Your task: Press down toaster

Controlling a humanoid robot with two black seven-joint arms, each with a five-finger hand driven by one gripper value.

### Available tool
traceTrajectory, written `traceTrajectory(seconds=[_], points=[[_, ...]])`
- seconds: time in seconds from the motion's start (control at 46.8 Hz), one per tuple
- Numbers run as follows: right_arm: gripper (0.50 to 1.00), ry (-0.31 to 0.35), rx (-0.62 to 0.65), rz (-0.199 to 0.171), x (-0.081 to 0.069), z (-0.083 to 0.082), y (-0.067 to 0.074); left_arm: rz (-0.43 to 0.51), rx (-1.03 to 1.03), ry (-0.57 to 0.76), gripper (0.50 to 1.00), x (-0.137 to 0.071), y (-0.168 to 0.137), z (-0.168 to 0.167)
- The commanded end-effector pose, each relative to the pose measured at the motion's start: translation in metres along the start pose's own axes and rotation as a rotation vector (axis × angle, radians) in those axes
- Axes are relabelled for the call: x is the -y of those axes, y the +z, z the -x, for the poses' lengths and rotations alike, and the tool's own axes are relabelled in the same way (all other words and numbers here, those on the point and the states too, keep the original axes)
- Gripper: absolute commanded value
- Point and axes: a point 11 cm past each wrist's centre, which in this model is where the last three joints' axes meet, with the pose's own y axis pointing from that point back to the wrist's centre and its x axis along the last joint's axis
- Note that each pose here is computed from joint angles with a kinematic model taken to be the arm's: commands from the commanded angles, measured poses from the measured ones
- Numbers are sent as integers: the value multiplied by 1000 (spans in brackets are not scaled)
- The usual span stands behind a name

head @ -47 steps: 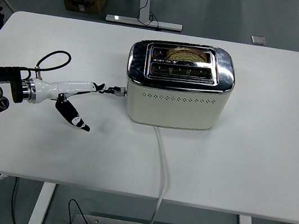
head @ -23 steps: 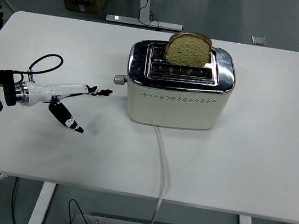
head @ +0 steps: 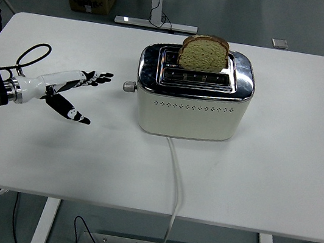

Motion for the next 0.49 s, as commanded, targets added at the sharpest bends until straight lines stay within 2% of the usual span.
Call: traceTrajectory(seconds=[0.0, 0.085, 0.256, 0.47], points=[[998, 0, 0, 0, 0, 0, 0, 12, -72, 52, 1000, -6, -1, -9], [998, 0, 0, 0, 0, 0, 0, 5, -90, 80, 1000, -14, -4, -17], [998, 0, 0, 0, 0, 0, 0, 15, -141, 124, 1000, -17, -6, -24], [998, 0, 0, 0, 0, 0, 0, 71, -282, 238, 1000, -22, -1, -44]])
